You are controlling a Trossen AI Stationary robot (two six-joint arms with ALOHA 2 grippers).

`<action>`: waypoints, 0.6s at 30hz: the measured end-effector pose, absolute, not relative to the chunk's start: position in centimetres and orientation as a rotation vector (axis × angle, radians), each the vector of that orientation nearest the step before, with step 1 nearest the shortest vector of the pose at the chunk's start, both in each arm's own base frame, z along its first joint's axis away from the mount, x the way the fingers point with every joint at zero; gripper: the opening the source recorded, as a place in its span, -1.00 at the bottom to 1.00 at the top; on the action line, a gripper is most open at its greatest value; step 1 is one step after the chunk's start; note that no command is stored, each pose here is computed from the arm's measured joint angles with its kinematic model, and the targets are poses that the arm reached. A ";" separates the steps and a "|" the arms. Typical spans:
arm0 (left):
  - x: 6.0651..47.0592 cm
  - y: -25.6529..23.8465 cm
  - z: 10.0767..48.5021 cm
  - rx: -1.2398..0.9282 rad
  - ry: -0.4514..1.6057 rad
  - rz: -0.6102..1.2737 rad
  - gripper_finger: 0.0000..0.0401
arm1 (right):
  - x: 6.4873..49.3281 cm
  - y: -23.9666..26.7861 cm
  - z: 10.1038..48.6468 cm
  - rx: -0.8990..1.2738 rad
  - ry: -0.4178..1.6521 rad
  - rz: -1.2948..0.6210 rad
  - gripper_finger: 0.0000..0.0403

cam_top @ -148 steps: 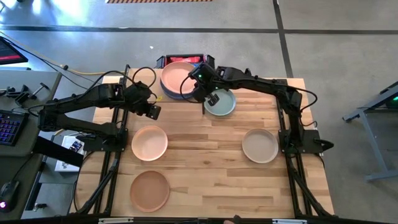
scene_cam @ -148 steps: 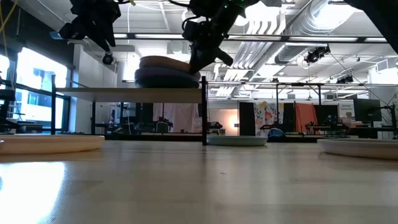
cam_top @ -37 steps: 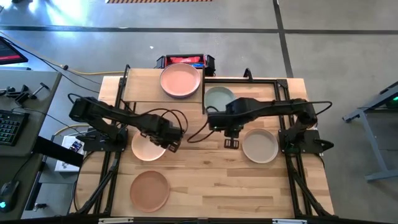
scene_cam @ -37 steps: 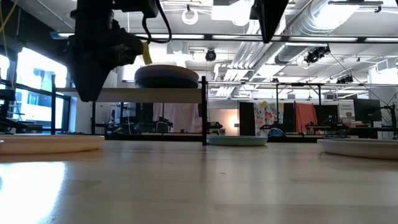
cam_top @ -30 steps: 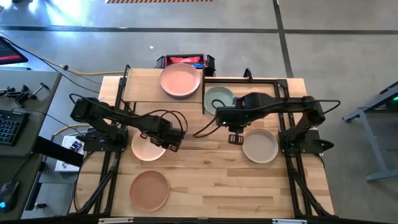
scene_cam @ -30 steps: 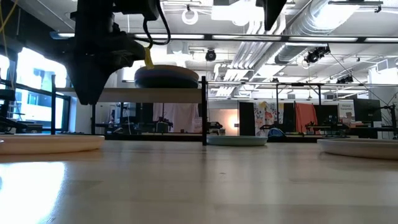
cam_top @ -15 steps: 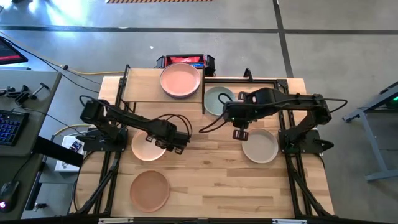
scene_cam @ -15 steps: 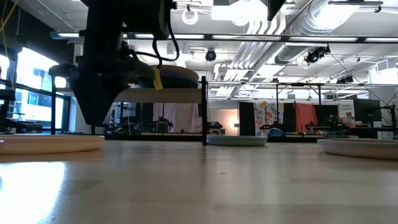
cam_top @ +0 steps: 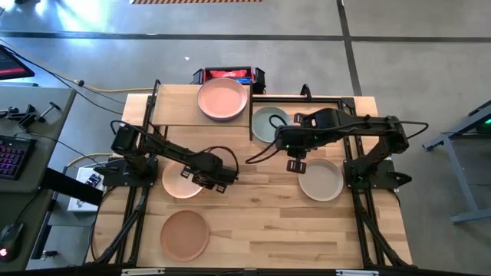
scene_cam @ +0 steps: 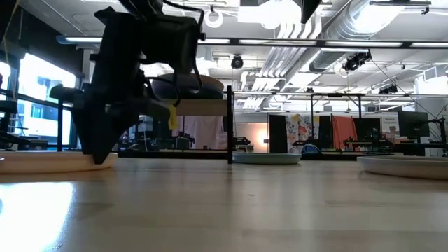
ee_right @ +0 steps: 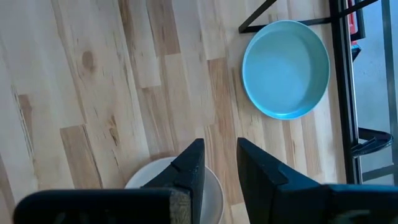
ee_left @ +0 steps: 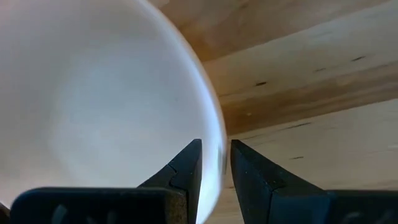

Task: Place and stack plates onto a shelf
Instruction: Put the white plate on the shelf

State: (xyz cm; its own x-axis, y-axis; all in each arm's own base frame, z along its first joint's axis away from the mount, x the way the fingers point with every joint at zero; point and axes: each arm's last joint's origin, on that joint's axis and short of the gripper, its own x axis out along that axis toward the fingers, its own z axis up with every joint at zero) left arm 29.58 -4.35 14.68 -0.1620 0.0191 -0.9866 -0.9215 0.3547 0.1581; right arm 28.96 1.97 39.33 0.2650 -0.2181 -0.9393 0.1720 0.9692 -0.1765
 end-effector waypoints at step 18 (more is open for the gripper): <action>29.7 -4.6 14.1 -0.830 1.592 0.921 -0.94 | 29.0 2.0 39.3 -0.026 1.274 -0.275 -0.65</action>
